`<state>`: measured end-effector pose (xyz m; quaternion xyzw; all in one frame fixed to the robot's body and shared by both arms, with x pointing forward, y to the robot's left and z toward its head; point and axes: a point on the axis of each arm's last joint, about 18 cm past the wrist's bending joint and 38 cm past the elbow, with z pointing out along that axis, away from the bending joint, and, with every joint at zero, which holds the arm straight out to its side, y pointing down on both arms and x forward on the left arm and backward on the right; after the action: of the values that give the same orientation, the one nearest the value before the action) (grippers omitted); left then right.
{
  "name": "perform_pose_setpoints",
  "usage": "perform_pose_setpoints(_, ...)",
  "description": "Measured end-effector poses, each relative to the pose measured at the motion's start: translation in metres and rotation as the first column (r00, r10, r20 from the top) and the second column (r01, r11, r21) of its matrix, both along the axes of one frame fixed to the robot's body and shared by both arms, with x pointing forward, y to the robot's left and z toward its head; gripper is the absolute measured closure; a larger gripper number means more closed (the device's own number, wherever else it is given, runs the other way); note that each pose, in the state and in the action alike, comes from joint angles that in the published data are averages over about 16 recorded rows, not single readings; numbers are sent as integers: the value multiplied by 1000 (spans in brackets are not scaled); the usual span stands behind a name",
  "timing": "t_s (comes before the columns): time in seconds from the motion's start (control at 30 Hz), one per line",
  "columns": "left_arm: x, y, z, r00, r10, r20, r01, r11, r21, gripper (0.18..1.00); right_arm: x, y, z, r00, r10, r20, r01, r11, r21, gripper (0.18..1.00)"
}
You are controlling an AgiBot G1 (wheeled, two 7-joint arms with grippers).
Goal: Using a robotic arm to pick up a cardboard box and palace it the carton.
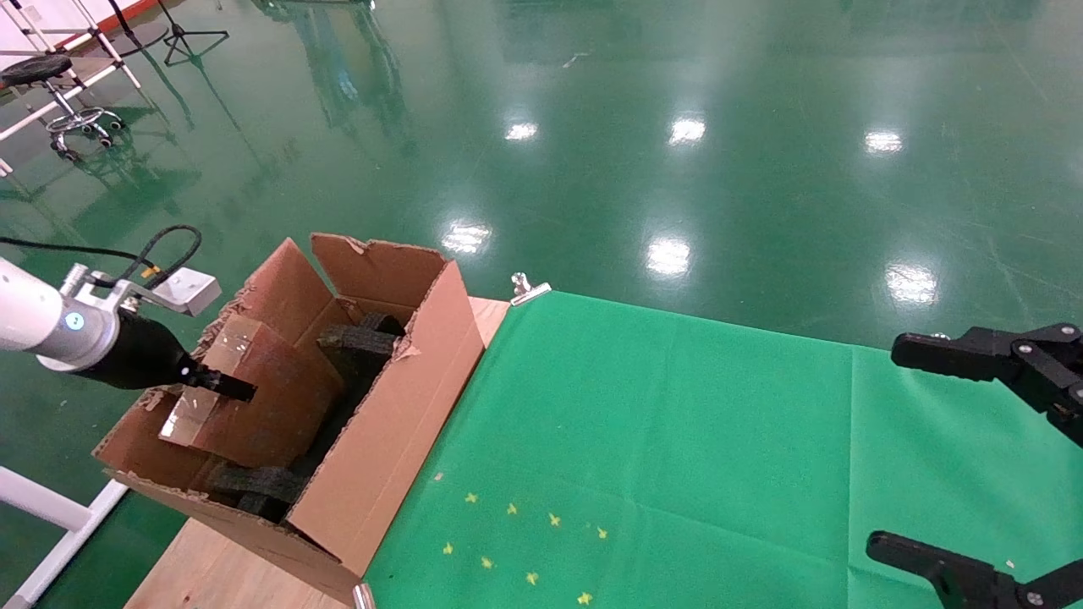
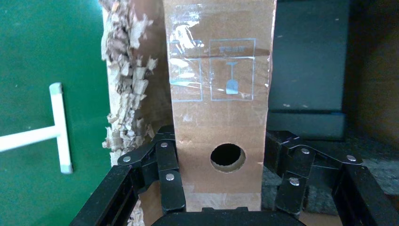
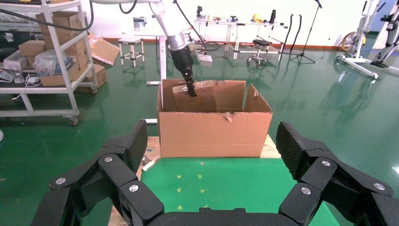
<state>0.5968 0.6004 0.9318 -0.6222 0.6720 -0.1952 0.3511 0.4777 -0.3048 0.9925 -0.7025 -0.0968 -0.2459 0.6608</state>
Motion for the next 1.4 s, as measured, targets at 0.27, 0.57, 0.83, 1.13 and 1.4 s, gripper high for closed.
perform_pose_setpoints(0.27, 11, 9, -16, 997, 70, 29, -70, 997, 26, 809, 0, 0, 0, 1000, 0, 0, 0, 1000, 0, 178)
perform_pose_setpoints(0.57, 16, 14, -22, 993, 102, 53, -104, 994, 44, 803, 0, 0, 0, 1000, 0, 0, 0, 1000, 0, 178)
perform_pose_setpoints(0.83, 16, 13, -20, 994, 99, 55, -101, 994, 44, 744, 0, 0, 0, 1000, 0, 0, 0, 1000, 0, 178)
perform_pose_setpoints(1.13, 15, 13, -19, 994, 94, 53, -96, 995, 41, 618, 0, 0, 0, 1000, 0, 0, 0, 1000, 0, 178)
perform_pose_setpoints(1.4, 17, 7, -9, 995, 62, 71, -64, 998, 27, 478, 0, 0, 0, 1000, 0, 0, 0, 1000, 0, 178)
